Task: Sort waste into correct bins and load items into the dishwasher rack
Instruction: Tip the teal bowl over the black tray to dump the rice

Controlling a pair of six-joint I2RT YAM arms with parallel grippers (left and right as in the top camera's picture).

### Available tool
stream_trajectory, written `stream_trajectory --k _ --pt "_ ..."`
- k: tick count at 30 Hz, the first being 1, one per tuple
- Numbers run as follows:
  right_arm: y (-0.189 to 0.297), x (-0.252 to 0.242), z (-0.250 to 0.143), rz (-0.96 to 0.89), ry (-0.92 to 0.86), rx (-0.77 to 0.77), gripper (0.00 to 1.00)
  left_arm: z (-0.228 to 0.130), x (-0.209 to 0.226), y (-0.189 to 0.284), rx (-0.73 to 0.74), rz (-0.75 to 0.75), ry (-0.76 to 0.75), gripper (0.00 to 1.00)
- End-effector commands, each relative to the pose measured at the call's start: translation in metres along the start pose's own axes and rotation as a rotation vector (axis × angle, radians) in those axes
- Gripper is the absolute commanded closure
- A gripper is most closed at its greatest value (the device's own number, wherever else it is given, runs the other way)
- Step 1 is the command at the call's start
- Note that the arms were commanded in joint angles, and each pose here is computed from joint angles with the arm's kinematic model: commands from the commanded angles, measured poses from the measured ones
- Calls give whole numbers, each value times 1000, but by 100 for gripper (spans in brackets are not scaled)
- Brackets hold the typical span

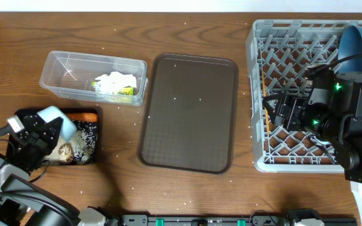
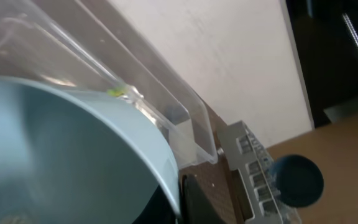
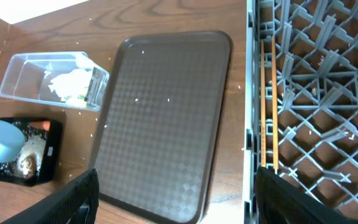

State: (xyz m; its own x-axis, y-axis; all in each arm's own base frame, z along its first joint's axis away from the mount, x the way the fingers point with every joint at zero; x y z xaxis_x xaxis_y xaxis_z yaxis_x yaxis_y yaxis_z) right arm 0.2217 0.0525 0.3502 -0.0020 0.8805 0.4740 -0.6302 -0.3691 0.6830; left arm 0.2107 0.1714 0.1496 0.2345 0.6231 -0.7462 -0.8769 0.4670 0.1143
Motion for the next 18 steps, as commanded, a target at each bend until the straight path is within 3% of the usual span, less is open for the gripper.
stream_trajectory --k 1,2,4,6,9,11,13,18 --pt "1 4 -1 25 -2 7 26 -5 0 -3 17 14 2 94" --pt "1 4 -1 26 -2 7 26 -2 -7 -2 -8 -62 -17 93" --pt "1 5 -1 27 -2 8 26 -6 -4 -4 9 -28 -97 94" --pt "1 5 -1 27 -2 8 26 -4 -5 -3 -2 -47 -25 94" --pt "1 4 -1 26 -3 12 26 -8 -3 -6 17 -20 -46 94" --pt "1 4 -1 27 -2 9 26 -6 -8 -5 -5 -86 -35 94" --pt "1 4 -1 26 -2 11 26 -10 -2 -8 24 -21 -70 94" --pt "1 5 0 30 0 3 26 -9 -12 -13 21 -105 -12 94"
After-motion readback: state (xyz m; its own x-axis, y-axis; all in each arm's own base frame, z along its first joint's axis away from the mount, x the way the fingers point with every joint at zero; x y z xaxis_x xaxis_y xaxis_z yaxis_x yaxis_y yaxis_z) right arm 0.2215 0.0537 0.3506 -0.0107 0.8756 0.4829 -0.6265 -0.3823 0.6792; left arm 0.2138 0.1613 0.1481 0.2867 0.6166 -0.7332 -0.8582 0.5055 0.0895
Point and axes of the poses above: each gripper's point midway between its finger pads, its own y axis back along the fingers, its own x axis along the line the jaws close on, z = x × y, the point moved 8 cm from there along y, back along the fingers, and after that the axes turned 6 degrees about -y, right-handed, at the moved point
